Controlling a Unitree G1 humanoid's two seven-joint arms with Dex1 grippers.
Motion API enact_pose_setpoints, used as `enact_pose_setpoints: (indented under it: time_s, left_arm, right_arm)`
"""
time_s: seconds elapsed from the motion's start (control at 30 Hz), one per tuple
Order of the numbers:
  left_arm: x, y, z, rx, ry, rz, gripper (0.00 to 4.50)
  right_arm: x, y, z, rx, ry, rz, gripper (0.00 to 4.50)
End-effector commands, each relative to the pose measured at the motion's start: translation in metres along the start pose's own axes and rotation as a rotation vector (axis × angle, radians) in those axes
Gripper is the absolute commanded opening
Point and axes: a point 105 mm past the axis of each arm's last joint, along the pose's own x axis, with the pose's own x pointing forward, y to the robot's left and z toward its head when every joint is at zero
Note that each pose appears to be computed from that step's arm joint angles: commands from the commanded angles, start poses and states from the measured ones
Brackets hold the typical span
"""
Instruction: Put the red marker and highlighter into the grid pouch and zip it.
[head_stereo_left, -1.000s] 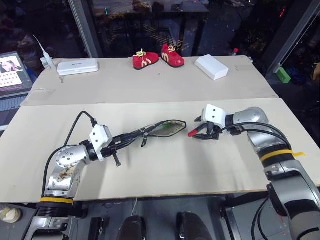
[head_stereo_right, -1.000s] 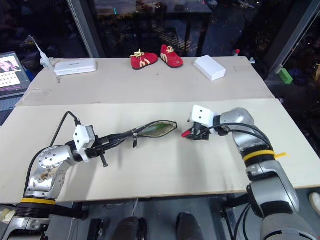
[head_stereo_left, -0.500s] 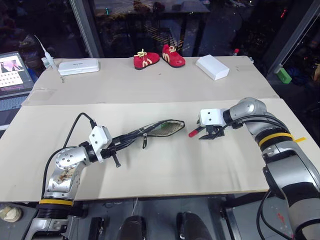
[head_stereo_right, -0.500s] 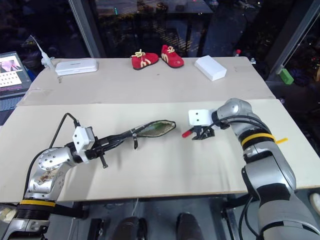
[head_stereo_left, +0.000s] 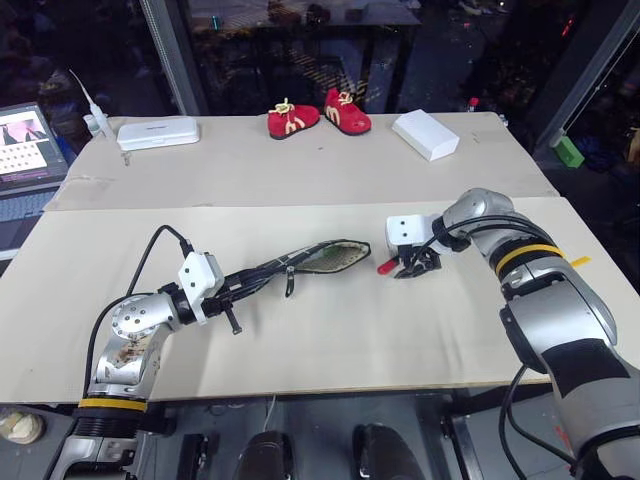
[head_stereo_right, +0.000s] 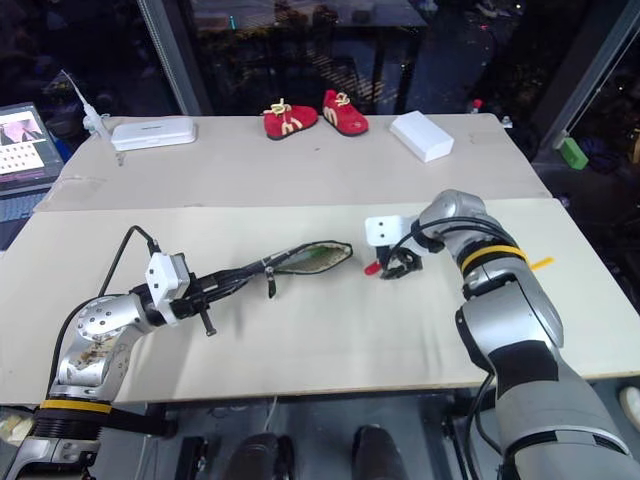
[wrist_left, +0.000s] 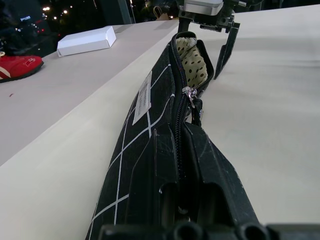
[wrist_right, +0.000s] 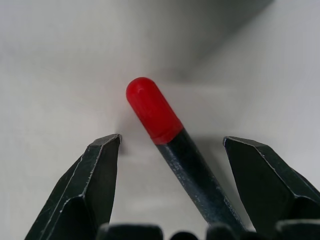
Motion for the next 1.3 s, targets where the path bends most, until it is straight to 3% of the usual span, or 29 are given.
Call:
enact_pose_setpoints:
  time_s: [0.03,0.3,0.33,0.6,0.8,1.03,1.17,1.3]
  left_arm:
    - [0.002,0.001,0.01,0.034,-0.028,0.01,0.0]
    - [0.004,0.0,0.01,0.033,-0.032,0.017,0.0]
    - [0.004,0.0,0.01,0.033,-0.033,0.018,0.0]
    - [0.003,0.002,0.009,0.036,-0.032,0.019,0.0]
    - [0.002,0.001,0.006,0.03,-0.027,0.02,0.0]
    - [0.002,-0.001,0.004,0.025,-0.024,0.013,0.0]
    - [0.003,0.0,0.005,0.026,-0.024,0.01,0.0]
    - [0.006,0.001,0.007,0.031,-0.028,0.003,0.0]
  right_arm:
    - [0.005,0.007,-0.002,0.046,0.001,0.047,3.17]
    - [0.011,0.013,-0.002,0.078,-0.013,0.081,0.54]
    - [0.012,0.014,-0.002,0.08,-0.015,0.085,0.46]
    - [0.01,0.019,-0.002,0.117,-0.071,0.107,0.46]
    - [-0.02,-0.023,0.017,0.092,-0.24,-0.25,0.46]
    - [-0.06,0.001,0.037,0.006,-0.358,-0.365,0.46]
    - [-0.075,0.011,0.05,-0.021,-0.36,-0.4,0.46]
    - [-0.1,0.013,0.088,-0.153,-0.353,-0.487,0.46]
